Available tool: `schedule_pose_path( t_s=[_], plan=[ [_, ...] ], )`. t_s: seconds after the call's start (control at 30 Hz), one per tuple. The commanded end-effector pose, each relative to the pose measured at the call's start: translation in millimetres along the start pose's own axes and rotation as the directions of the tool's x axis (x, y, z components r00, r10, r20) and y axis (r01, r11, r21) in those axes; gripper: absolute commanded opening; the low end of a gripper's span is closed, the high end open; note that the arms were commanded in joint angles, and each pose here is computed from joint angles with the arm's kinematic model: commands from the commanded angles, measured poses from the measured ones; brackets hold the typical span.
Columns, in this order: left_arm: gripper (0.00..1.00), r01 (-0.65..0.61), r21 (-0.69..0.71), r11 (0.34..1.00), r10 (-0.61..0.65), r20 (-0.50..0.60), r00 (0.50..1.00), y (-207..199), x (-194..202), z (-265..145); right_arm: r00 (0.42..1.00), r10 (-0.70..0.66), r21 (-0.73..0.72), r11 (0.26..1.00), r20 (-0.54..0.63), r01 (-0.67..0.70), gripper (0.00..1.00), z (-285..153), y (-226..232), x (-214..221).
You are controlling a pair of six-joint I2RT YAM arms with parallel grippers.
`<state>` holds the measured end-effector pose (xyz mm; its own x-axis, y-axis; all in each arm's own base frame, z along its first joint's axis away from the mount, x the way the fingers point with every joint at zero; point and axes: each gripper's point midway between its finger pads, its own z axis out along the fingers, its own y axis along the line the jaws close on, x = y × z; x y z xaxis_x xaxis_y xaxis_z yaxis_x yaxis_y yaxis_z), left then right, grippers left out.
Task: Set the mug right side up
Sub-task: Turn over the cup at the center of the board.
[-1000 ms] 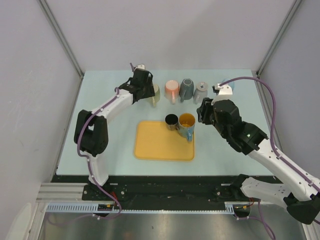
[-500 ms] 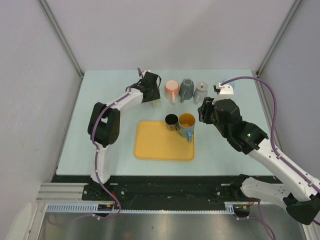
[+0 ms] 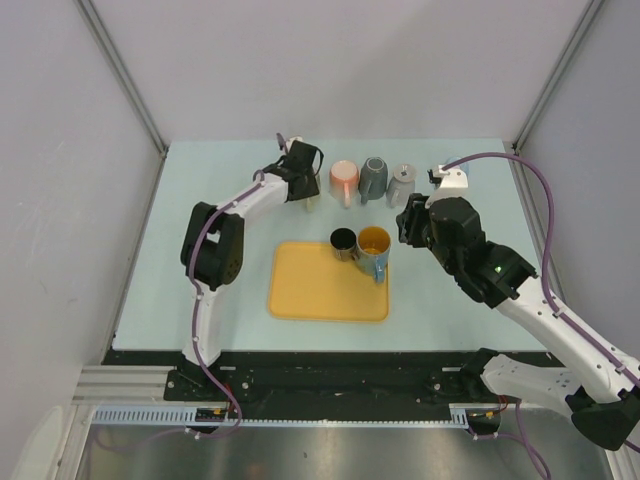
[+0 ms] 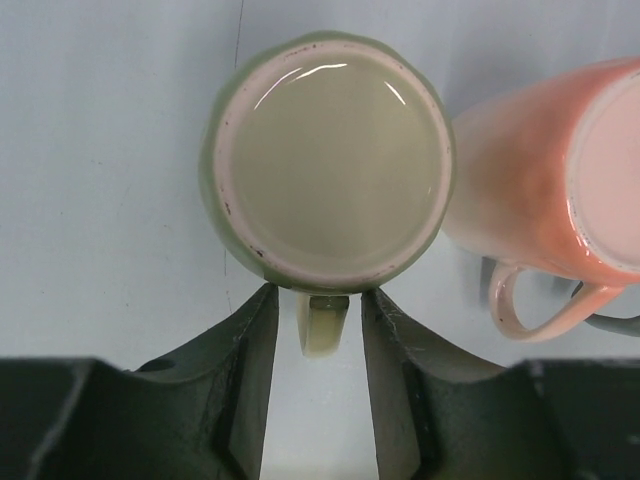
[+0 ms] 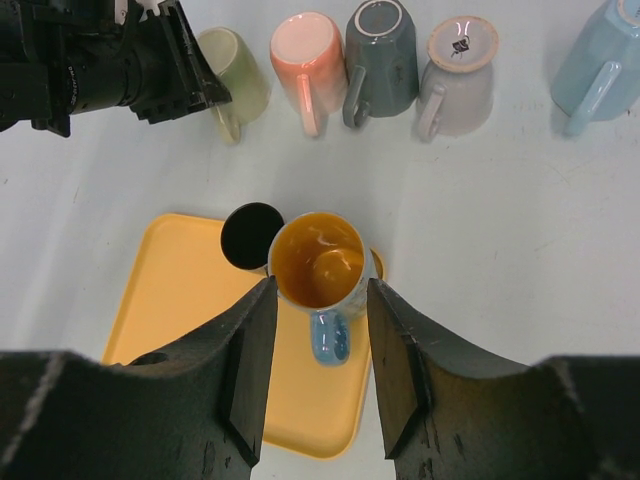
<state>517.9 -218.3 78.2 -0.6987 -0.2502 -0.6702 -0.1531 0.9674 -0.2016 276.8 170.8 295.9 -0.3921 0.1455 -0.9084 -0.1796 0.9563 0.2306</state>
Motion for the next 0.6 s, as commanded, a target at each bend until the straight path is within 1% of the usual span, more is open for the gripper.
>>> schedule_pose_path(
  t_s=[0.0,0.13,0.3,0.4,0.57],
  plan=[
    [0.42,0.009,-0.006,1.0,-0.008,0.034,0.999,0.8,-18.4,-0.1,1.0,0.019,-0.012,1.0,0.023,-0.019,0.46,-0.7,2.2,-7.4],
    [0.36,0.005,-0.006,1.0,-0.005,0.035,0.999,1.5,-20.9,-0.5,1.0,0.021,-0.011,1.0,0.017,-0.021,0.45,-0.5,2.2,-6.0],
    [0.27,-0.007,-0.007,1.0,0.007,0.03,1.0,2.1,-19.8,0.1,1.0,0.021,-0.009,1.0,0.016,-0.021,0.46,0.5,2.0,-5.7],
    [0.26,-0.009,-0.012,1.0,0.009,0.025,1.0,3.8,-18.4,0.9,1.0,0.022,-0.007,1.0,0.015,-0.022,0.46,-0.3,1.0,-5.6],
    [0.3,-0.016,-0.02,1.0,0.017,0.009,1.0,7.7,-13.5,3.6,1.0,0.023,-0.002,1.0,0.011,-0.023,0.46,0.4,-0.3,-3.7]
  ],
)
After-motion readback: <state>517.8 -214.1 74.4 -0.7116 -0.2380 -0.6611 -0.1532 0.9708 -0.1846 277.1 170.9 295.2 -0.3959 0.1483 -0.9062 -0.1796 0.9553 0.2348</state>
